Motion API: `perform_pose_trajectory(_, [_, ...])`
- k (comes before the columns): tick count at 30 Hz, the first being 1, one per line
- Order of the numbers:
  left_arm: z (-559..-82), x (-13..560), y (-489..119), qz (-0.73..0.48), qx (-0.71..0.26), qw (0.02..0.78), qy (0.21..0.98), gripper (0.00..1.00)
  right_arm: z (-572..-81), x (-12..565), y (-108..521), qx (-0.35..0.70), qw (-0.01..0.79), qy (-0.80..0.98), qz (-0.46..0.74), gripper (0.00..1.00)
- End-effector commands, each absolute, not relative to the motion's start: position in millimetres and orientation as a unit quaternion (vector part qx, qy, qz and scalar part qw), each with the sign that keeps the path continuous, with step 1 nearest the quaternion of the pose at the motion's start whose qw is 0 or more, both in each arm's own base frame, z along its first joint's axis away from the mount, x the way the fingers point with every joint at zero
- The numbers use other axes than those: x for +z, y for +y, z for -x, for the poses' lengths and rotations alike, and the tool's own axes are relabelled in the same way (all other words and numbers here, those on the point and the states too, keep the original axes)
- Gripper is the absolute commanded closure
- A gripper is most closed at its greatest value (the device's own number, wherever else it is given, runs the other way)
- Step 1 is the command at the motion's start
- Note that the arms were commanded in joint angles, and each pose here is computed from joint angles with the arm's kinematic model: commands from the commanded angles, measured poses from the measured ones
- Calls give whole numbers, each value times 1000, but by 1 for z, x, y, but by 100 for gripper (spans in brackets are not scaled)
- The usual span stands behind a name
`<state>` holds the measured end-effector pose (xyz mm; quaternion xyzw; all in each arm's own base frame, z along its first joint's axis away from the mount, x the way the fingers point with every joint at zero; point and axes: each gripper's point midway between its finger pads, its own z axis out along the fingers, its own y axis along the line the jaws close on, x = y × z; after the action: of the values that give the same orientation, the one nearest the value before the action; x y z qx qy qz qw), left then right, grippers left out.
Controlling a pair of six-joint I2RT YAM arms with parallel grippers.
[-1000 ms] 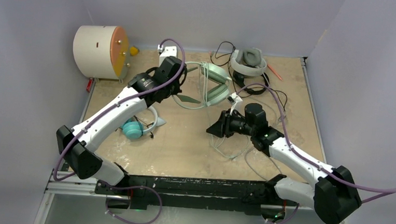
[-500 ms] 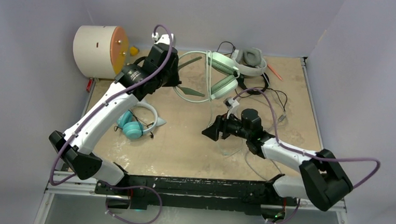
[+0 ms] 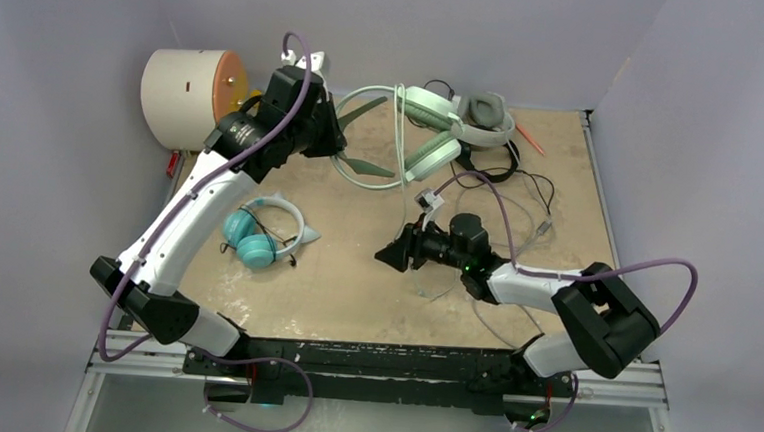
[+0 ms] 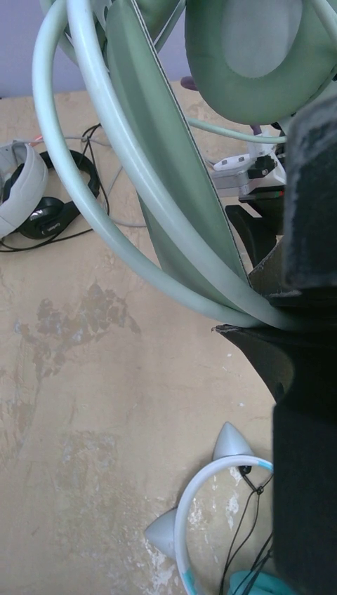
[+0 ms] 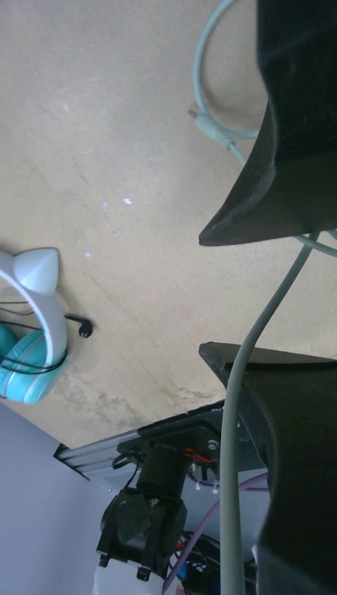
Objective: Wrap the headphones
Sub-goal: Wrap the headphones cable around the headphones.
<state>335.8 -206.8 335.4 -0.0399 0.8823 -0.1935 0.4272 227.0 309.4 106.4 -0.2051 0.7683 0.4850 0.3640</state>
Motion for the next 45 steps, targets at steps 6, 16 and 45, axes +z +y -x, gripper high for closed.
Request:
perform_pose_trajectory(6, [-342, 407, -213, 42, -309, 456, 834, 100, -234, 140, 326, 526, 401, 720, 211, 72])
perform_pose_trajectory(16, [-309, 421, -221, -35, -391, 433, 811, 100, -238, 147, 299, 501, 403, 748, 164, 100])
perform_pose_trajectory(45, [-202, 288, -221, -503, -165, 487, 695, 100, -236, 234, 249, 494, 298, 783, 232, 95])
